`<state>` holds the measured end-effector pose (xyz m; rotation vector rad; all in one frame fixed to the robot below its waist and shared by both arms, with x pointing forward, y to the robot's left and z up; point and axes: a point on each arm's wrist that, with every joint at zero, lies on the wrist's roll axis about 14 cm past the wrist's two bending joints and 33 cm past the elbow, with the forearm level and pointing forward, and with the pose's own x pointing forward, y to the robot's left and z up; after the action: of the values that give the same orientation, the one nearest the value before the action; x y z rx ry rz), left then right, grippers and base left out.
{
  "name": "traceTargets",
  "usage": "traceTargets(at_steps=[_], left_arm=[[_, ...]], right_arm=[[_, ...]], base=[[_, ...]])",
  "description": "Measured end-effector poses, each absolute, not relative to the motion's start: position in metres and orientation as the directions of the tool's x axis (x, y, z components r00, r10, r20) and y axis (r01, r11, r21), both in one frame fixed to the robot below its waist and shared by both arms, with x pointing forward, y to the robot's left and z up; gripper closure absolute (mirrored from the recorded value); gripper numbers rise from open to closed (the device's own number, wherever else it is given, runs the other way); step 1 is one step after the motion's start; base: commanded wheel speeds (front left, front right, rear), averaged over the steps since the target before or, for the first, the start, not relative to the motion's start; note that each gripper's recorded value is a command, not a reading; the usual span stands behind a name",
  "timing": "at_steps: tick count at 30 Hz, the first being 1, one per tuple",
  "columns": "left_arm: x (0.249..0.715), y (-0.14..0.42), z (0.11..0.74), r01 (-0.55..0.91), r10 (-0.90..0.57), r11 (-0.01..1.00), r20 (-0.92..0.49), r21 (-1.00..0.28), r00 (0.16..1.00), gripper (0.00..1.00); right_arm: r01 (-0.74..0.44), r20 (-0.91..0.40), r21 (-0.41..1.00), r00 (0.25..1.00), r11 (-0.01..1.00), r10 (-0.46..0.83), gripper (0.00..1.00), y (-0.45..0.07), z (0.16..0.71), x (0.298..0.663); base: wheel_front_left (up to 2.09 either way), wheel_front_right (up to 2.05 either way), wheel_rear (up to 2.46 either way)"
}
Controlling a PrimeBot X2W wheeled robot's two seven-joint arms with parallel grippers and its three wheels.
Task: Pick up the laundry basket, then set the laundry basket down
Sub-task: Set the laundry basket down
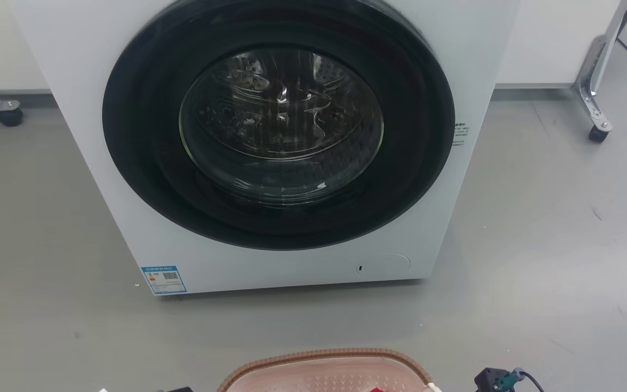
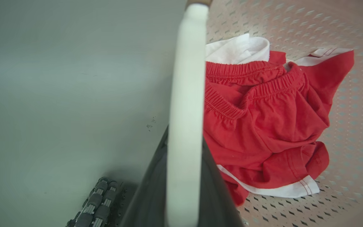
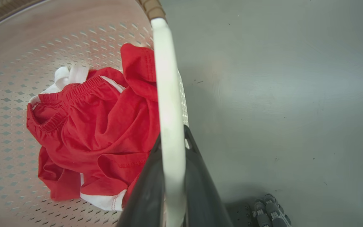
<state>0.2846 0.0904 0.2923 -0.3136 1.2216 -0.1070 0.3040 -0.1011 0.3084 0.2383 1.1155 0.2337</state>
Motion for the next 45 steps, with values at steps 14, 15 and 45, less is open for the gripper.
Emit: traceTargets(at_steps=[14, 15, 45], left_arm=[[0.337, 0.083, 0.292, -0.054, -0.250, 0.954, -0.880, -0.296, 0.404, 1.00], [0.342, 0.083, 0.291, -0.052, -0.251, 0.954, -0.879, -0.296, 0.406, 1.00], [0.461, 0.076, 0.220, -0.007, -0.254, 0.958, -0.858, -0.287, 0.447, 1.00]], right_arm=[[-0.059, -0.824, 0.291, 0.492, 0.955, 0.281, 1.00, -0.107, 0.308, 0.355], [-0.059, -0.821, 0.290, 0.497, 0.955, 0.280, 1.00, -0.107, 0.307, 0.360], [-0.070, -0.791, 0.248, 0.561, 0.966, 0.243, 1.00, -0.116, 0.248, 0.473]], base=[[0.00, 0.00, 0.00], [0.00, 0.00, 0.00], [0.00, 0.00, 0.00]])
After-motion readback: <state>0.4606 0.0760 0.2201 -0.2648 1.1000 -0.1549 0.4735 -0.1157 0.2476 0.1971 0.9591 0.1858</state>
